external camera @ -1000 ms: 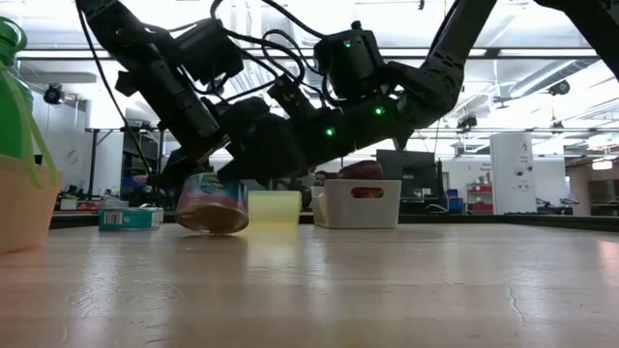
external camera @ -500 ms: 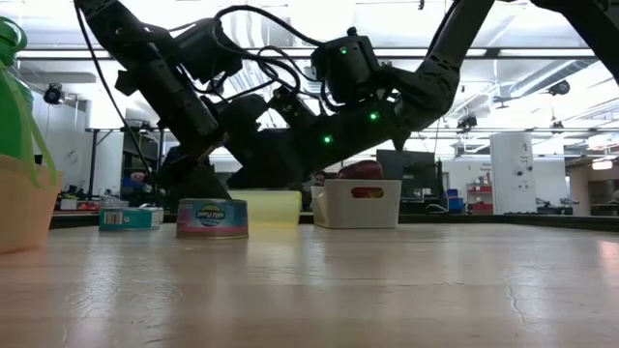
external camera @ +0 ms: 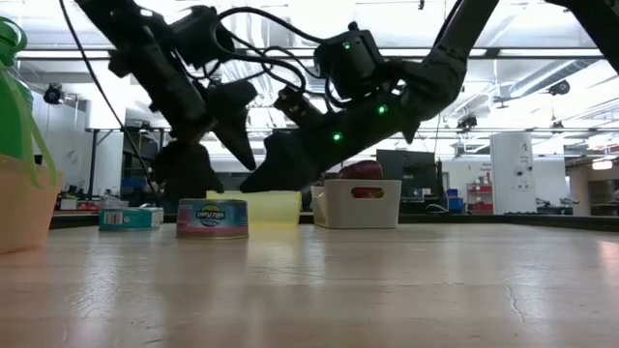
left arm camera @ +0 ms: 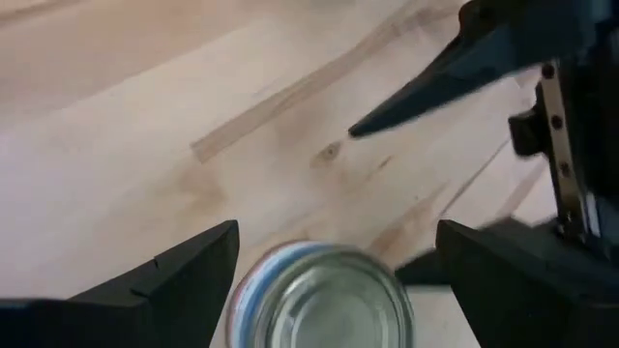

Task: Pick & Place Food Item
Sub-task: Put the blue and pink tuna can into the yellow bin

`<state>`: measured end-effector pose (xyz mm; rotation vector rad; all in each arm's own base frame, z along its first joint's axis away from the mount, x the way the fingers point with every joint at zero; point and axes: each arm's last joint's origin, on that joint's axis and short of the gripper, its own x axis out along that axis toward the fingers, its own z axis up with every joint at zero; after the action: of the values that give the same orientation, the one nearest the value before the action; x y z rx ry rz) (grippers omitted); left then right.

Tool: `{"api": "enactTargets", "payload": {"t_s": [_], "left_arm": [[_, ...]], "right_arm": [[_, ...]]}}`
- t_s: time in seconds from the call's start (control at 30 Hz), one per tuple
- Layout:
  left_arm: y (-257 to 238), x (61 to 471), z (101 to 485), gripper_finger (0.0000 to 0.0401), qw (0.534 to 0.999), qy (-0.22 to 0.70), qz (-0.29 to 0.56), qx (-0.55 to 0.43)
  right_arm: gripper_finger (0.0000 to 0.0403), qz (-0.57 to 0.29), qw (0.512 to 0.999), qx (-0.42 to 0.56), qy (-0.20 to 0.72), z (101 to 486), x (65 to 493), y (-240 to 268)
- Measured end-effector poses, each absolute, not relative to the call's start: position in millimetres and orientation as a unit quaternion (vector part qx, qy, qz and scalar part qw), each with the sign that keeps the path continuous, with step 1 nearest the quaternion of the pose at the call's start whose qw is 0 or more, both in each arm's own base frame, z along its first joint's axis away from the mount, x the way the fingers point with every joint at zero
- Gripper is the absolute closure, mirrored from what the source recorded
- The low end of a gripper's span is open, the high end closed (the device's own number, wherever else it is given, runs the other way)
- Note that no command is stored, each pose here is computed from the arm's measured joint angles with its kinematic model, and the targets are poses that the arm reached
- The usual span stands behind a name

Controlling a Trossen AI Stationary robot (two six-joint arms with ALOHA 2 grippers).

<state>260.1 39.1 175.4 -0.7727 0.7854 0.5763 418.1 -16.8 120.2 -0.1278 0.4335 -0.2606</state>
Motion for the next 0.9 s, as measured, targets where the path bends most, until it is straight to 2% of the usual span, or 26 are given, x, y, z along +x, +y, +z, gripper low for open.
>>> {"api": "enactTargets", "payload": {"t_s": [0.1, 0.3, 0.53, 0.9], "left_arm": [[36.4, 250.7, 183.1, 0.0048, 0.8, 0.397, 0.267, -0.363], [26.1, 238.8, 189.2, 0.0048, 0.772, 0.447, 0.215, -0.398], [15.3, 234.7, 180.2, 0.0048, 0.755, 0.469, 0.211, -0.406], [16.3, 238.9, 164.2, 0.0048, 0.795, 0.383, 0.191, -0.43]], "right_arm": [[0.0097, -0.115, 0.961, -0.059, 0.246, 125.1, 413.3, -12.6], [0.0097, -0.036, 0.964, -0.005, 0.262, 123.8, 411.1, -1.7], [0.0097, -0.041, 0.959, 0.006, 0.28, 107.0, 411.9, -0.9], [0.0097, -0.043, 0.959, 0.014, 0.278, 102.0, 412.9, -0.6]]}}
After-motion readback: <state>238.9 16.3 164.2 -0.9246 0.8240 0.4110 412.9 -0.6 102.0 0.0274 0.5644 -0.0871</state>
